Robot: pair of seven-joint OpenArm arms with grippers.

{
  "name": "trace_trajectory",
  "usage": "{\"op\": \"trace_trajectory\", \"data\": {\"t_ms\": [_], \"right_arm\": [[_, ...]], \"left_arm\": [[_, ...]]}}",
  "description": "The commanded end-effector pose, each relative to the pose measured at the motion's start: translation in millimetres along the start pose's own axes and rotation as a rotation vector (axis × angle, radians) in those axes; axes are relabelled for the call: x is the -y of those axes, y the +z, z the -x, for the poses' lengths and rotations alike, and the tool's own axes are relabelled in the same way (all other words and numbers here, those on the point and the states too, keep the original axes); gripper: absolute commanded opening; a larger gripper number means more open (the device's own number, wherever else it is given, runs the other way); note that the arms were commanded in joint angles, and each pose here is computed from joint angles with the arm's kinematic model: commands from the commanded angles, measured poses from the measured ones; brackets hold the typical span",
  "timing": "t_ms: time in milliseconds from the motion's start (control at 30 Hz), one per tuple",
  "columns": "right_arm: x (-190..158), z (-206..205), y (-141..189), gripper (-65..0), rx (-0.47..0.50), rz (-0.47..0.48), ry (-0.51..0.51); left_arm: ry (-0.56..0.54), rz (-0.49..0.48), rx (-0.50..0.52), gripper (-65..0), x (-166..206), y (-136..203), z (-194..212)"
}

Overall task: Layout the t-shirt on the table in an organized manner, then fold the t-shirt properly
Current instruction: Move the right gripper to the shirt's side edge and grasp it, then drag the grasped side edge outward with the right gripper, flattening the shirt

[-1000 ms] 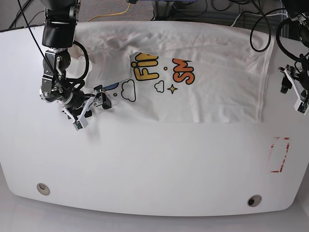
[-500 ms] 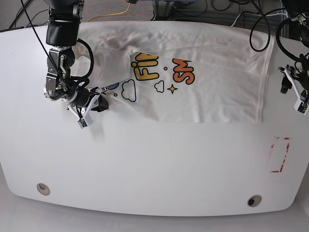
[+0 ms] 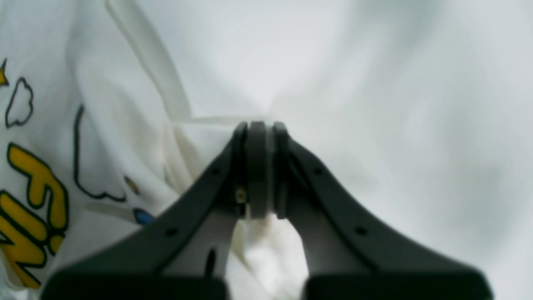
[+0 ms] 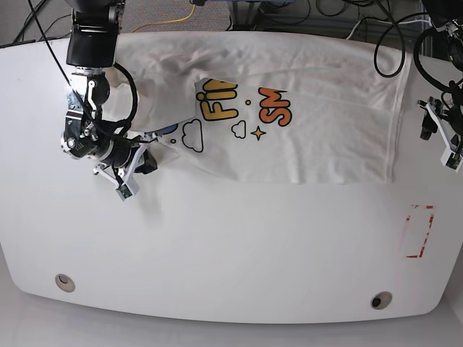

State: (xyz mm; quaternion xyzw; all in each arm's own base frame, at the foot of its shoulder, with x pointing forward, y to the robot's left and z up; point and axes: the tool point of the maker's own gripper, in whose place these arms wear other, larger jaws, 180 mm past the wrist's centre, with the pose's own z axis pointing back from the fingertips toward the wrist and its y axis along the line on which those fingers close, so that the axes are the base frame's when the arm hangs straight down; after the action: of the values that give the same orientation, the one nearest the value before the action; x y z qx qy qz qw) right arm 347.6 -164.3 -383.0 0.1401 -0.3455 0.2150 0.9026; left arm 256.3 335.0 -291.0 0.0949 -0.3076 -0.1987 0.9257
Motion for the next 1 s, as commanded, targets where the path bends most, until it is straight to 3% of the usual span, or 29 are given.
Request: {"op": "trace_trajectory", "data": {"t_ms": [0, 200, 967], "right_arm": [[7.4, -43.0, 16.2, -64.8, 0.108, 0.029, 0.062], [18.6, -70.6, 35.4, -64.8, 0.139, 0.081, 0.137], [68.5, -134.9, 80.2, -64.2, 0.244, 0.218, 0.187]], "left_arm": [[-0.018, -0.025, 0.028, -27.5, -8.7, 5.6, -9.6], [-0.018, -0.025, 0.028, -27.5, -8.7, 5.6, -9.6], [-0.003, -0.012, 0.034, -27.5, -3.0, 3.0, -8.9]]}}
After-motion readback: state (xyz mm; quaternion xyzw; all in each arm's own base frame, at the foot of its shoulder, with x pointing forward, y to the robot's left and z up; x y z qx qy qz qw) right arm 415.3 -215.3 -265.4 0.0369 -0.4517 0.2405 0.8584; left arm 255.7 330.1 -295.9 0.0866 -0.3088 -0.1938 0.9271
